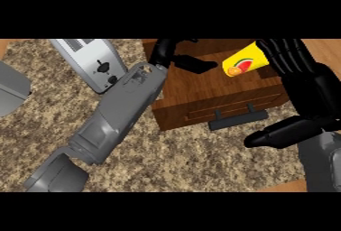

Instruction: Pick up the cup, place it into the drawer and close the drawer

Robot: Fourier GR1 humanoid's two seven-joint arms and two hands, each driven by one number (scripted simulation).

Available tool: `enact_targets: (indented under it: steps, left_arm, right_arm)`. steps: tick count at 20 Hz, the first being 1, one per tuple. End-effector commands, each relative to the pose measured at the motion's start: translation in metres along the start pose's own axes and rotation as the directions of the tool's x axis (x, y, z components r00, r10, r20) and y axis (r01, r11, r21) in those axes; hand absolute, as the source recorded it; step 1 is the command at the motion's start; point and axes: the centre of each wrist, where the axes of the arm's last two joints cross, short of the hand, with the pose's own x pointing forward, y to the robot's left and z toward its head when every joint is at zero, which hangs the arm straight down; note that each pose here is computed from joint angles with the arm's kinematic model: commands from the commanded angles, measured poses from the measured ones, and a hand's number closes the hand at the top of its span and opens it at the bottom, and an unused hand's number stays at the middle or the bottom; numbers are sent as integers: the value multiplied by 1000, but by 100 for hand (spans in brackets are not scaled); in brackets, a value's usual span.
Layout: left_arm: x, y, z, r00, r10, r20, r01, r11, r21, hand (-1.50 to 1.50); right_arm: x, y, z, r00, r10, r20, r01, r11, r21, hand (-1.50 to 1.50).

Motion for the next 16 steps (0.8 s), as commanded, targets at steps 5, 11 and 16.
enact_targets:
  steps: [5, 11, 16]
  left_arm:
    - [16, -2, -2, 962, 218, 162, -222, 975, 10, -150]
    - [10, 2, -2, 946, 264, 191, -284, 955, 90, -150]
    - [11, 2, -4, 947, 268, 177, -290, 950, 114, -150]
  right_arm:
    - [-2, 26, -1, 991, -131, -23, 131, 931, 340, 150]
    - [-3, 23, 13, 963, 182, -199, -37, 819, 572, 150]
    - [-1, 16, 27, 887, 404, -222, -220, 795, 566, -150]
